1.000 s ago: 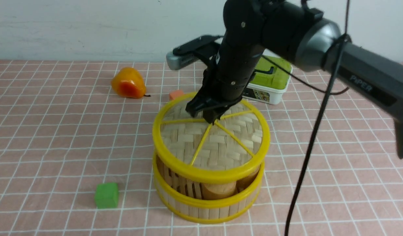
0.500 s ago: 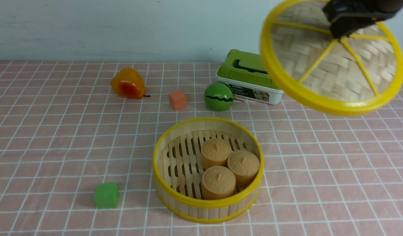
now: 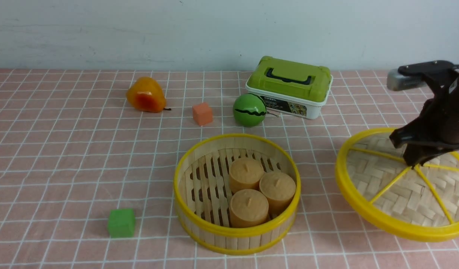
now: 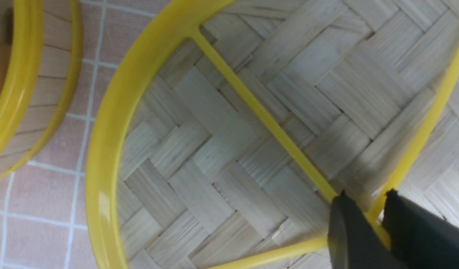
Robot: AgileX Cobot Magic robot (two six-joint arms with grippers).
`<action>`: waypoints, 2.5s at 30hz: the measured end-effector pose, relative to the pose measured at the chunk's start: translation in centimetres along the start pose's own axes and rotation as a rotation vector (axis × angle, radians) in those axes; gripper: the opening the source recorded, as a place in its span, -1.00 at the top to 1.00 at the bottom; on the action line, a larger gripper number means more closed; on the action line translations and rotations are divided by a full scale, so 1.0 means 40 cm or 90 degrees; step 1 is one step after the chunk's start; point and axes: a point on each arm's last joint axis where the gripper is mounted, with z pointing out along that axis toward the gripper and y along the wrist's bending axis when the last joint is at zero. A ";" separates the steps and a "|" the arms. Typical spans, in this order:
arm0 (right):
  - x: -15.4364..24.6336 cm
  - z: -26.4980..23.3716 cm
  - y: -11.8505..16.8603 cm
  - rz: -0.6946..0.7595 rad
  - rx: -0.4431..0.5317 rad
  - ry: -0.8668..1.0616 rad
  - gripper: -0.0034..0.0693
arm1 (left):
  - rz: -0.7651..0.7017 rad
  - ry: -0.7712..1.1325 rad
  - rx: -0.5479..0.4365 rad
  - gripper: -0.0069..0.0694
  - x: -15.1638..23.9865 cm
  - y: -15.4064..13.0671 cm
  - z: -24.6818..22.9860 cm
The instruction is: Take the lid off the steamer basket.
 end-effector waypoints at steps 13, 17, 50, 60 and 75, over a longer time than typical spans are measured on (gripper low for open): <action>-0.021 0.175 -0.013 0.032 -0.013 -0.001 0.67 | 0.000 0.000 0.000 0.19 0.000 0.000 0.000; -0.020 0.210 -0.015 0.037 -0.015 0.012 0.62 | 0.000 0.000 0.000 0.19 0.000 0.000 0.000; 0.422 -0.403 0.071 -0.001 0.002 -0.491 0.89 | 0.000 0.000 0.000 0.19 0.000 0.000 0.000; 0.512 -0.428 0.079 -0.006 0.007 -0.575 0.96 | 0.000 0.000 0.000 0.19 0.000 0.000 0.000; 0.516 -0.431 0.079 -0.007 0.008 -0.580 0.93 | 0.000 0.000 0.000 0.19 0.000 0.000 0.000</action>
